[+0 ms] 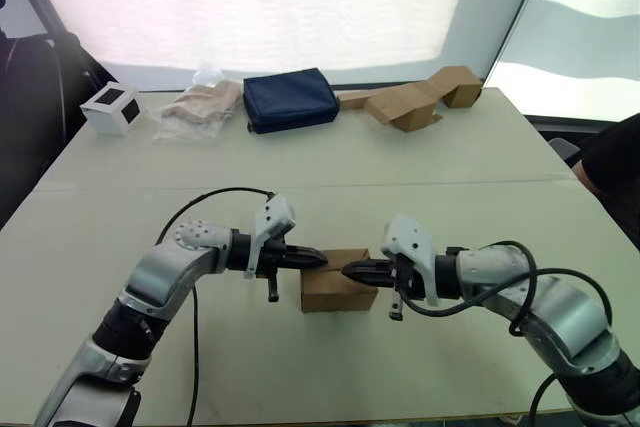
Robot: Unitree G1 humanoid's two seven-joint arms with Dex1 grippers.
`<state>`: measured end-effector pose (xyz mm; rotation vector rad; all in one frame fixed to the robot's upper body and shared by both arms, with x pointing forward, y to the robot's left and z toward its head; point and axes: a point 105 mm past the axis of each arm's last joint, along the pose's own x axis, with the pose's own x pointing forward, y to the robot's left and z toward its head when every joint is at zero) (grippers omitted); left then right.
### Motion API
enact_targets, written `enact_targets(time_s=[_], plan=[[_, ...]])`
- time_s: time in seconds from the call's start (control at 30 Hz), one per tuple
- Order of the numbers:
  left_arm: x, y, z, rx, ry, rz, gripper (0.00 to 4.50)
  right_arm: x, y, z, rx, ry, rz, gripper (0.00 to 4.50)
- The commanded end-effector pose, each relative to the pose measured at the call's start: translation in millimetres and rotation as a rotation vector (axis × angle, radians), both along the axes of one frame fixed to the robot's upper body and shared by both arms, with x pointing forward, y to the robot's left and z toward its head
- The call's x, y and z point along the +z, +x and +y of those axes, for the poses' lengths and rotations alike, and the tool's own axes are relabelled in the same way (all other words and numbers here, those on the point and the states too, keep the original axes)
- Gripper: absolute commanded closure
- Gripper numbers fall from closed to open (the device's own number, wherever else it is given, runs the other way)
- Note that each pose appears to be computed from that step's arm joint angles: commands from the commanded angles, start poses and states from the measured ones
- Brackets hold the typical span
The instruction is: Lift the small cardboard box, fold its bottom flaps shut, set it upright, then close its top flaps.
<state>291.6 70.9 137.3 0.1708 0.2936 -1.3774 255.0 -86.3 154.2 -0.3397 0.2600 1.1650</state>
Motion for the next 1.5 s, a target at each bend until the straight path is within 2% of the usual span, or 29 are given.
enact_targets(time_s=[0.03, 0.1, 0.27, 0.5, 0.7, 0.87, 0.97, 1.03, 1.1, 1.2, 1.27, 1.37, 1.43, 1.5], plan=[[26.9, 0.5, 1.0, 0.006, -0.088, -0.014, 4.48, 20.8, 3.8, -1.1, -0.017, 0.048, -0.074, 4.50], [32.5, -1.8, 1.9, 0.002, -0.096, -0.006, 4.48, 22.6, 10.6, -2.8, -0.042, 0.044, -0.098, 4.50], [23.4, -7.5, 3.5, -0.016, -0.016, -0.037, 4.48, 15.3, 20.3, -1.9, -0.062, -0.001, -0.124, 4.50], [17.8, -6.2, -5.3, -0.001, -0.029, -0.045, 4.48, 3.1, 19.7, 2.6, -0.037, -0.036, -0.120, 4.50], [4.5, -7.3, -7.1, -0.012, 0.018, -0.051, 4.48, -11.8, 21.7, 0.7, -0.038, -0.104, -0.115, 4.50], [3.5, -3.0, -2.7, 0.021, -0.007, -0.030, 4.48, -14.1, 22.1, 2.2, -0.048, -0.081, -0.100, 4.50], [7.5, -1.8, 0.2, 0.039, -0.043, -0.022, 4.48, -9.2, 21.3, 4.3, -0.055, -0.025, -0.089, 4.50], [20.5, 5.9, 3.2, 0.098, -0.094, -0.103, 4.48, 10.7, 17.8, 9.0, -0.046, 0.134, -0.056, 4.50], [42.7, 17.0, 11.7, 0.213, -0.227, -0.131, 4.48, 44.6, 19.5, 8.1, -0.064, 0.372, -0.047, 4.50], [54.5, 27.2, 31.4, 0.358, -0.315, -0.137, 4.48, 68.6, 23.0, -4.9, -0.118, 0.547, -0.043, 4.50], [51.6, 29.5, 42.0, 0.420, -0.312, -0.117, 4.48, 70.0, 23.0, -13.0, -0.150, 0.575, -0.018, 4.50], [33.8, 28.8, 55.4, 0.484, -0.260, -0.041, 4.48, 62.7, 15.5, -22.1, -0.160, 0.569, 0.054, 4.50], [21.1, 19.7, 64.3, 0.473, -0.242, 0.024, 4.48, 57.4, 12.0, -30.2, -0.190, 0.572, 0.084, 4.50], [7.1, 6.2, 84.4, 0.514, -0.234, 0.092, 4.48, 36.2, 3.5, -51.3, -0.264, 0.508, 0.153, 4.50]])
